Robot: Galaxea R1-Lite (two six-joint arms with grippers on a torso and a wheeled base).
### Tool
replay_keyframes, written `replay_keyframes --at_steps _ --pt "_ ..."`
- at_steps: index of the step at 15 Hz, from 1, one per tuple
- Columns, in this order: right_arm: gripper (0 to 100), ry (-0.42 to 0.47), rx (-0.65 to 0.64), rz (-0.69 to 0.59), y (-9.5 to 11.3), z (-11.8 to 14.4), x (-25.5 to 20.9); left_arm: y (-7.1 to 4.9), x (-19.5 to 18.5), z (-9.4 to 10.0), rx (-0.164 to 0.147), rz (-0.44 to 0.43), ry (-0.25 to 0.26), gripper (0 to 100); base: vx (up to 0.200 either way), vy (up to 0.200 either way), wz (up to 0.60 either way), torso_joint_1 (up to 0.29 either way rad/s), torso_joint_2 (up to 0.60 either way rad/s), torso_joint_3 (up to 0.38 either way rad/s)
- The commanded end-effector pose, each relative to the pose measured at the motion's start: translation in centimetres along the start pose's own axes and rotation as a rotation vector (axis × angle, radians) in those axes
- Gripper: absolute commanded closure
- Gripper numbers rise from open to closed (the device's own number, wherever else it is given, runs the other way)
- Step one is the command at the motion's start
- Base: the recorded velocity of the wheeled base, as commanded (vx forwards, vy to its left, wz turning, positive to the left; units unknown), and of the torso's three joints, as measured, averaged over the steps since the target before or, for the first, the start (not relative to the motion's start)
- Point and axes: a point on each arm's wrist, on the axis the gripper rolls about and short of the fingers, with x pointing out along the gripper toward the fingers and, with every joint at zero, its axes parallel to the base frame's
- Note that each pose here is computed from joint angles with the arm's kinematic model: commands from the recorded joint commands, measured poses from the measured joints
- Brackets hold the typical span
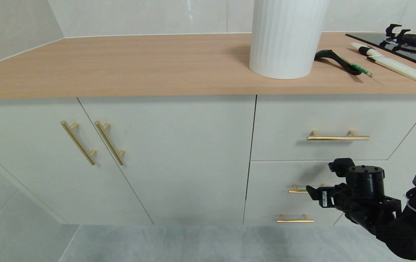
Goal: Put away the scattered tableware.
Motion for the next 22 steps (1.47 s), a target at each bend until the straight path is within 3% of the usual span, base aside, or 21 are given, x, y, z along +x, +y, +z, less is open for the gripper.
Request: replay_keyframes --at_steps 1,11,22 --pt "0 0.031 -0.008 -0.003 0.2 -1.3 1.0 0.0 0.0 0.0 -0.001 0.001 0.0 0 0.0 0.0 0.0 0.0 0.0 0.0" --pt "0 -0.057 0.079 -0.071 0.3 -1.4 2.9 0.0 0.0 0.0 -0.001 0.001 0.0 0 0.0 0.0 0.0 0.0 0.0 0.0" --pt "0 0.012 0.053 -0.073 0.2 -2.2 2.7 0.0 0.0 0.0 -0.001 0.001 0.0 0 0.0 0.0 0.0 0.0 0.0 0.0"
